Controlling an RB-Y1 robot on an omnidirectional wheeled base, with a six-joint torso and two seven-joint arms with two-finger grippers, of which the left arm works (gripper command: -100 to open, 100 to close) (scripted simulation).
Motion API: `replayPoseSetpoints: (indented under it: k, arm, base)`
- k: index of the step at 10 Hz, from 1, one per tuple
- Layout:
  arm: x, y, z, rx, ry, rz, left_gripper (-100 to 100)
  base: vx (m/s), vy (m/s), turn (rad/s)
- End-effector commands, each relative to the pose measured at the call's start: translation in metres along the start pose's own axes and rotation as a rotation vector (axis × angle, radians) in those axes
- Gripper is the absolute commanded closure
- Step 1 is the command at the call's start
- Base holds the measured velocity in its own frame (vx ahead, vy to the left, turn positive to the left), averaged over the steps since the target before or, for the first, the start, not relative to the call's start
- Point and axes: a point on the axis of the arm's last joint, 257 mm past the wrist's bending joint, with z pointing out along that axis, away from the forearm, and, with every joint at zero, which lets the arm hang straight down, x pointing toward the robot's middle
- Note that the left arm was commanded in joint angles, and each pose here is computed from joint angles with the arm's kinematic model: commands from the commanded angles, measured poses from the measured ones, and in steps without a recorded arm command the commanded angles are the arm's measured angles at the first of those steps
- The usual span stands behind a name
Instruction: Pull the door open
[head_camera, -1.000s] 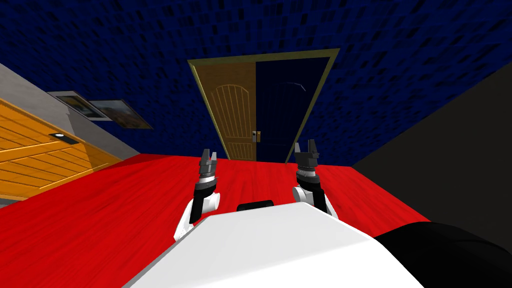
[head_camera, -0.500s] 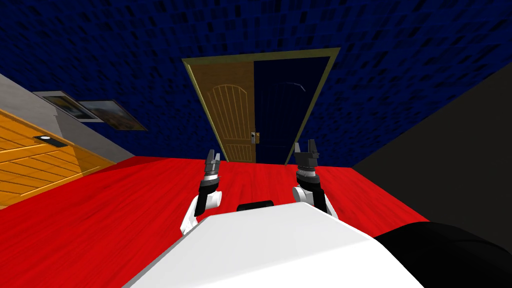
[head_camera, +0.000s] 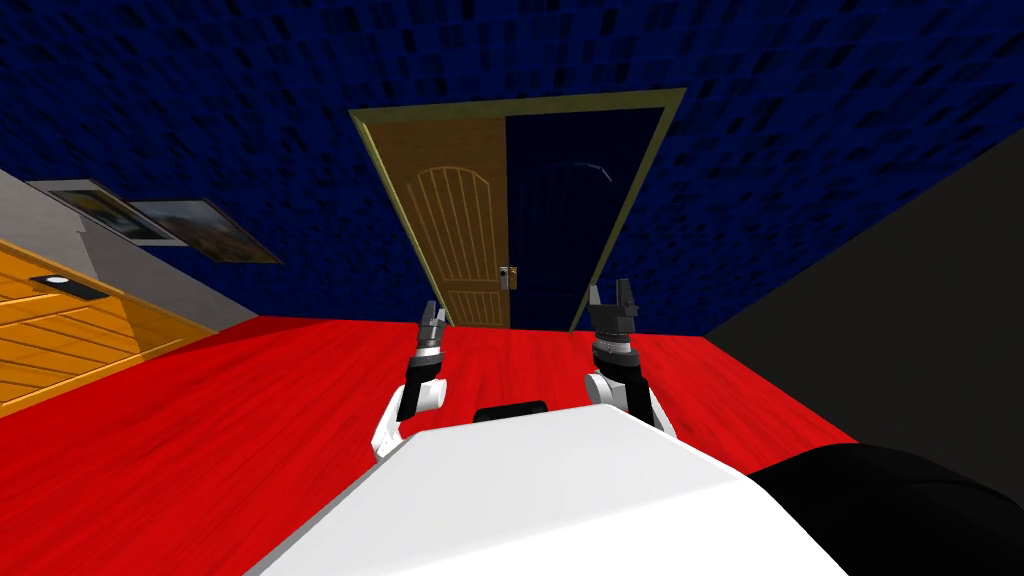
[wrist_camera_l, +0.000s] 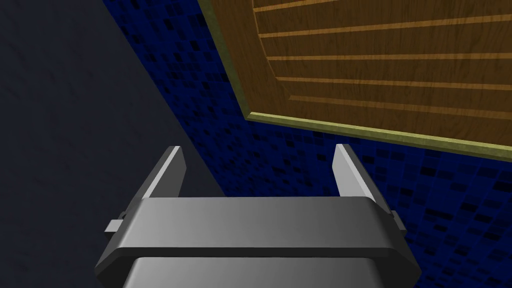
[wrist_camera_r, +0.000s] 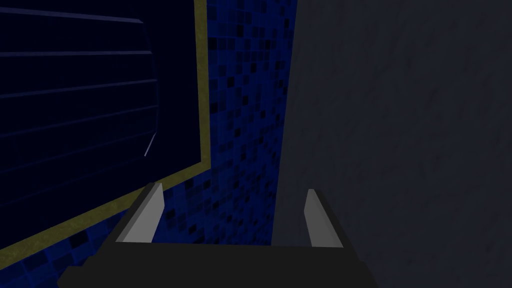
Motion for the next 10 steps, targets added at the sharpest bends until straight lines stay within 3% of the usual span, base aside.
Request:
replayPoseSetpoints:
  k: [1, 10]
  arm:
    - [0.004, 0.013, 0.001, -0.024, 0.006, -0.009, -100]
    - [0.019, 0.083, 0.0063, -0.162, 0.035, -0.06, -100]
  base:
    - [0.1, -0.025, -0.029]
    - [0.101, -0.038, -0.024]
